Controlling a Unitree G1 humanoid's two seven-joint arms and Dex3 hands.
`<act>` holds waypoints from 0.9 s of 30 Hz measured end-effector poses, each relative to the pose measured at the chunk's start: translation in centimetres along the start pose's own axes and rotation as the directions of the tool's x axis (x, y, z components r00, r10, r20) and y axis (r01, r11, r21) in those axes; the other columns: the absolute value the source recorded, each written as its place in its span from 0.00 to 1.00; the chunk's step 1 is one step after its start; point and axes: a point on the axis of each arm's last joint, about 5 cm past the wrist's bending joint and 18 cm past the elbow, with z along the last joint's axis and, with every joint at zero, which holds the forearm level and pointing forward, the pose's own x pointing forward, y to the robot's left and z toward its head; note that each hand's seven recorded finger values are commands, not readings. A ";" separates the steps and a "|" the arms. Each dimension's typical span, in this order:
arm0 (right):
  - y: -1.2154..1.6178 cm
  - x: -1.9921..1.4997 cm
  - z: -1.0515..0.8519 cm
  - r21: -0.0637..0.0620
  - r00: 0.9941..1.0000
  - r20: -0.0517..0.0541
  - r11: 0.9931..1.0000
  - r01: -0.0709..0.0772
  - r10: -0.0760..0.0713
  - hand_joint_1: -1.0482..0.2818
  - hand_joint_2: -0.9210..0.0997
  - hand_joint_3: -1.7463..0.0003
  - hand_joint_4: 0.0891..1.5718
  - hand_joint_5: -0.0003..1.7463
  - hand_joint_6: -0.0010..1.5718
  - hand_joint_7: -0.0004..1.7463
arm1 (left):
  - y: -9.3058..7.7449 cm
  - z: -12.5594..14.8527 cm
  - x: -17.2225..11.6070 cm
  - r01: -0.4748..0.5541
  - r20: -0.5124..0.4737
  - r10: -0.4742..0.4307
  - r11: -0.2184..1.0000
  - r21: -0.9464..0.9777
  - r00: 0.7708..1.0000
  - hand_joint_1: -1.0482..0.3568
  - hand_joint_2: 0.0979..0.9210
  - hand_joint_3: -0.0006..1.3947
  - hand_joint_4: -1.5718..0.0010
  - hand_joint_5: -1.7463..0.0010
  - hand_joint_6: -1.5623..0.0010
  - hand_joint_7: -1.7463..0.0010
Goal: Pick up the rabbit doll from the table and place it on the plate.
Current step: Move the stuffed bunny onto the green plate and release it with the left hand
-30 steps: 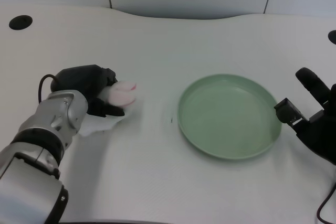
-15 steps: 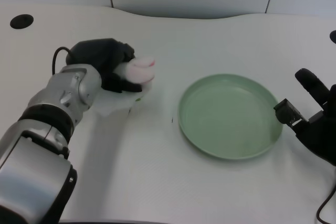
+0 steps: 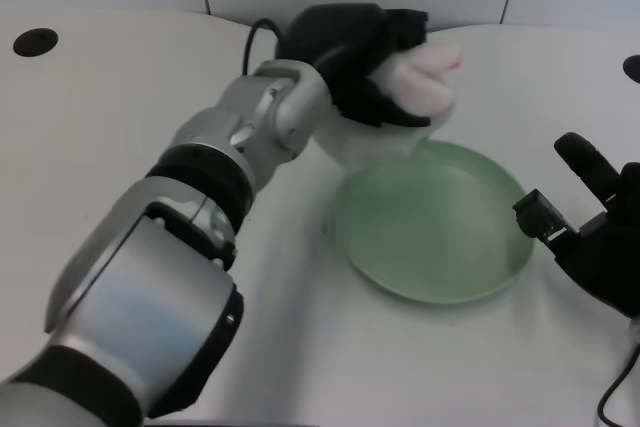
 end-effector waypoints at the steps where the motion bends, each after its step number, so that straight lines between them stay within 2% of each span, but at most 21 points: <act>1: 0.06 0.08 -0.13 0.004 1.000 0.002 1.000 -0.003 0.003 0.28 0.00 0.79 0.34 1.00 0.45 0.80 | -0.3 0.5 0.2 0.004 0.023 -0.004 1.000 -0.008 1.000 0.28 1.00 0.19 0.47 0.00 0.61 0.00; 3: 0.19 0.26 -0.43 0.018 1.000 0.005 1.000 -0.011 0.011 0.28 0.00 0.79 0.34 1.00 0.45 0.80 | -1.0 1.5 0.4 0.009 0.061 -0.007 1.000 -0.028 0.998 0.27 1.00 0.21 0.45 0.00 0.59 0.00; 5: 0.28 0.38 -0.61 0.030 1.000 0.011 0.999 -0.021 0.021 0.29 0.00 0.79 0.33 1.00 0.45 0.79 | -1.9 2.2 0.5 0.024 0.085 -0.020 0.998 -0.049 0.996 0.25 1.00 0.22 0.43 0.00 0.57 0.00; 6: 0.34 0.46 -0.62 0.031 1.000 0.015 0.999 -0.028 0.027 0.29 0.00 0.79 0.33 1.00 0.45 0.79 | -2.3 2.4 0.5 0.033 0.092 -0.027 0.998 -0.057 0.995 0.25 1.00 0.22 0.43 0.00 0.57 0.00; 8: 0.40 0.55 -0.51 0.027 0.999 0.019 0.999 -0.035 0.034 0.29 0.00 0.79 0.33 1.00 0.45 0.78 | -2.7 2.6 0.4 0.041 0.094 -0.035 0.997 -0.066 0.995 0.25 1.00 0.22 0.43 0.00 0.57 0.00; 12: 0.41 0.54 -0.47 0.028 0.999 0.021 0.999 -0.037 0.036 0.28 0.00 0.81 0.34 1.00 0.46 0.79 | -2.9 2.6 0.4 0.046 0.090 -0.039 0.997 -0.069 0.995 0.26 1.00 0.23 0.45 0.00 0.58 0.00; 14: 0.52 0.62 -0.43 0.022 0.999 0.026 0.999 -0.045 0.045 0.27 0.00 0.82 0.34 1.00 0.45 0.83 | -3.8 2.7 0.2 0.071 0.070 -0.066 0.995 -0.076 0.995 0.26 1.00 0.24 0.47 0.00 0.59 0.00; 15: 0.57 0.65 -0.42 0.018 0.998 0.030 0.999 -0.049 0.049 0.28 0.00 0.82 0.35 1.00 0.45 0.84 | -4.3 2.7 0.0 0.100 0.052 -0.096 0.991 -0.086 0.994 0.23 1.00 0.28 0.51 0.06 0.59 0.12; 16: 0.65 0.70 -0.43 0.015 0.998 0.033 0.999 -0.053 0.052 0.28 0.00 0.81 0.35 1.00 0.45 0.84 | -5.0 2.6 -0.2 0.148 0.031 -0.146 0.983 -0.106 0.989 0.21 1.00 0.32 0.55 0.20 0.58 0.34; 18: 0.68 0.62 -0.61 0.016 0.999 0.033 0.999 -0.042 0.042 0.28 0.00 0.80 0.36 1.00 0.45 0.84 | -5.5 2.4 -0.4 0.240 0.000 -0.242 0.961 -0.136 0.970 0.18 1.00 0.37 0.59 0.50 0.55 0.68; 19: 0.66 0.52 -0.72 0.019 0.999 0.031 0.999 -0.038 0.038 0.28 0.00 0.81 0.36 1.00 0.44 0.86 | -5.6 2.3 -0.4 0.273 -0.013 -0.277 0.952 -0.137 0.961 0.15 1.00 0.39 0.64 0.70 0.60 0.86; 20: 0.64 0.45 -0.78 0.021 0.999 0.030 0.999 -0.037 0.036 0.28 0.00 0.81 0.36 1.00 0.44 0.86 | -5.6 2.3 -0.4 0.296 -0.024 -0.301 0.946 -0.131 0.953 0.14 1.00 0.40 0.66 0.78 0.61 0.92; 21: 0.64 0.45 -0.79 0.024 0.999 0.029 0.999 -0.037 0.036 0.27 0.00 0.83 0.36 1.00 0.43 0.88 | -5.6 2.2 -0.4 0.318 -0.036 -0.324 0.941 -0.115 0.945 0.09 1.00 0.42 0.78 0.88 0.72 0.97; 23: 0.65 0.46 -0.79 0.030 0.999 0.029 0.999 -0.038 0.038 0.27 0.00 0.83 0.36 1.00 0.42 0.88 | -5.7 2.1 -0.4 0.350 -0.060 -0.356 0.932 -0.094 0.933 0.05 1.00 0.45 0.88 0.95 0.82 0.99; 24: 0.65 0.46 -0.81 0.034 0.999 0.030 0.999 -0.039 0.038 0.27 0.00 0.83 0.36 1.00 0.42 0.88 | -5.8 2.1 -0.5 0.359 -0.070 -0.364 0.930 -0.077 0.929 0.02 1.00 0.51 0.94 0.97 0.89 1.00; 27: 0.66 0.47 -0.83 0.047 0.999 0.037 0.998 -0.041 0.039 0.27 0.00 0.83 0.36 1.00 0.42 0.87 | -5.7 1.8 -0.6 0.375 -0.094 -0.376 0.927 -0.035 0.922 0.00 1.00 0.56 0.98 0.99 0.95 1.00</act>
